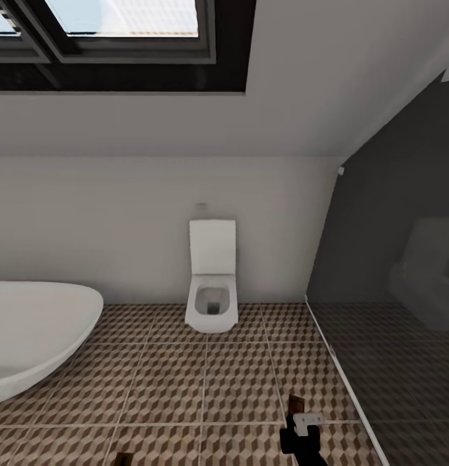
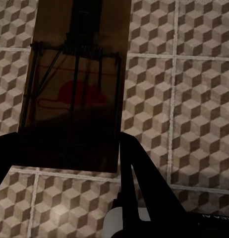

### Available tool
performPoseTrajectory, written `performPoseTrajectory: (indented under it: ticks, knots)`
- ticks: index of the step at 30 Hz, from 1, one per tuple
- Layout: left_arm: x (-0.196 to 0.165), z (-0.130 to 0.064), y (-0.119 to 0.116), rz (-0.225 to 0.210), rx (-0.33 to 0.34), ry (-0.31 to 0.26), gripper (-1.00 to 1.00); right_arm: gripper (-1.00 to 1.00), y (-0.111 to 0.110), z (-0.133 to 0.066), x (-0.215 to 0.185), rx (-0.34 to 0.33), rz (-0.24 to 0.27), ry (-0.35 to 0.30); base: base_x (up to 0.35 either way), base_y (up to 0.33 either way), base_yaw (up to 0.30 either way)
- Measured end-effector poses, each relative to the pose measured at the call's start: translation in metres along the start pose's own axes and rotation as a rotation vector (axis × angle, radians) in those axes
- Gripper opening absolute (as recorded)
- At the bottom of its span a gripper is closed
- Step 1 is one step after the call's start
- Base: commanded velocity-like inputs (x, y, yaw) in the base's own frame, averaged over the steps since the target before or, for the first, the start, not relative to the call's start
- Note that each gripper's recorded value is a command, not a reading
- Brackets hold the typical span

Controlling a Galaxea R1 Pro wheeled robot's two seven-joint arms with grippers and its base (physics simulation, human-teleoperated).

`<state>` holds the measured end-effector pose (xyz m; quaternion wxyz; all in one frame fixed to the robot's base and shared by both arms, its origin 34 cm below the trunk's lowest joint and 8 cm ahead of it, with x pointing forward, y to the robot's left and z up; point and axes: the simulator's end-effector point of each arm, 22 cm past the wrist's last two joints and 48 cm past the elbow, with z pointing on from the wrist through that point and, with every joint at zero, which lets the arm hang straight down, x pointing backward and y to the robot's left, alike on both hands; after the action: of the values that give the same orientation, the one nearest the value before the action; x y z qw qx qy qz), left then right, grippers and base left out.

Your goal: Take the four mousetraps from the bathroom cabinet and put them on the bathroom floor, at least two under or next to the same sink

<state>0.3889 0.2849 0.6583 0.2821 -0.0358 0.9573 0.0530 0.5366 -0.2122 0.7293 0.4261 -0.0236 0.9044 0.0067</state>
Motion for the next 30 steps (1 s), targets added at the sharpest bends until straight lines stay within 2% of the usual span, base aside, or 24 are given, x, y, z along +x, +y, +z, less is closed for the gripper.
performPoseTrajectory:
  ticks: [26, 28, 30]
  knots:
    - [-0.0006, 0.0001, -0.001, 0.002, 0.002, -0.001, -1.0, -1.0, -0.0043, -0.0012, 0.0029, 0.003, -0.004, 0.003, 0.021, 0.0, -0.009]
    - [-0.0019, 0.0012, -0.0019, -0.003, 0.0, 0.009, -1.0, -1.0, 0.0006, -0.001, 0.0019, -0.004, -0.001, 0.001, 0.0, 0.0, 0.0]
    - [0.0002, 0.0034, -0.0025, 0.0, 0.003, 0.05, -1.0, -1.0, 0.0012, -0.0009, 0.0035, -0.002, -0.002, 0.01, 0.0, 0.0, 0.0]
